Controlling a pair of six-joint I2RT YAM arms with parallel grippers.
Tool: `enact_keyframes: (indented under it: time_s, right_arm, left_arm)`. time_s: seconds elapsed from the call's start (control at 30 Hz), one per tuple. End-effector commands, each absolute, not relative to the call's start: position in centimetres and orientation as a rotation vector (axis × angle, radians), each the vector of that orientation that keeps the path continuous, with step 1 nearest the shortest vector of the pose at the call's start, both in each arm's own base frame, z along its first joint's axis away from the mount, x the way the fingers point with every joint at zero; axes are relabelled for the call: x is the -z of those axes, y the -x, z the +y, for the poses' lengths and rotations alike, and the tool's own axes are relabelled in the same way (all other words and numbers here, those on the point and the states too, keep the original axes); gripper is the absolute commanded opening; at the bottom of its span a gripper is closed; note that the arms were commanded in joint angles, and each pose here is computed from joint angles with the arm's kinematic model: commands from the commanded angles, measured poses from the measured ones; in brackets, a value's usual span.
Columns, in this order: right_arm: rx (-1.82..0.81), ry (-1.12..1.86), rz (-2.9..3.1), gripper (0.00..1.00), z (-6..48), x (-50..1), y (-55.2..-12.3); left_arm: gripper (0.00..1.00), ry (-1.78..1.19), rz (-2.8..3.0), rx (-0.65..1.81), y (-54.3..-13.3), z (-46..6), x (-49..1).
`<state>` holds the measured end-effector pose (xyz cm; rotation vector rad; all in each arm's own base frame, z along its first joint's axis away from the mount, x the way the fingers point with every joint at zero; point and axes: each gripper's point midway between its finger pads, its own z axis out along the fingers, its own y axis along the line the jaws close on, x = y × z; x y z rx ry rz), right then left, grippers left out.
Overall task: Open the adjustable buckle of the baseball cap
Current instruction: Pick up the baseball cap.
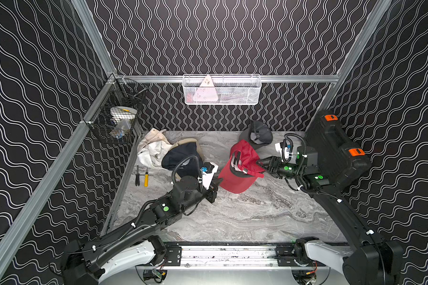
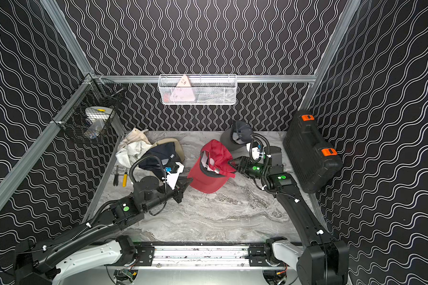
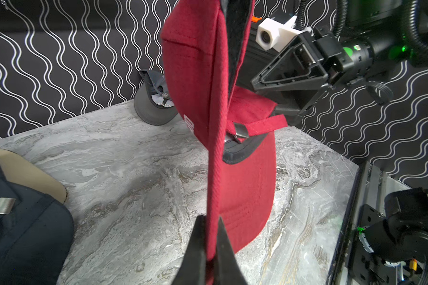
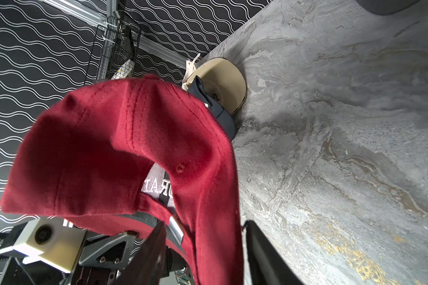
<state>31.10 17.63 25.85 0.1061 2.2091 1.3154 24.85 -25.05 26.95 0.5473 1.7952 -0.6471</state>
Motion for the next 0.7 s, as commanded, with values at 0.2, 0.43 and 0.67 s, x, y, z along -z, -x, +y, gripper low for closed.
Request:
enact_keyframes:
  time_s: [0.2, 0.43, 0.67]
  right_arm:
    - [-1.350, -0.057, 2.146, 0.05, 18.0, -27.5, -30.6]
    - [-1.337, -0.024, 2.116, 0.00, 17.8, -29.1, -29.7]
    - [-1.293, -0.031, 2.065, 0.00, 17.0, -31.0, -29.1]
  left_arm:
    - [0.00, -0.535, 1.766, 0.654, -25.1, -25.5, -27.7]
    - [0.05, -0.520, 1.828, 0.603, -25.6, -25.0, -26.4]
    - [0.59, -0.565, 1.883, 0.567, -25.1, -24.9, -25.6]
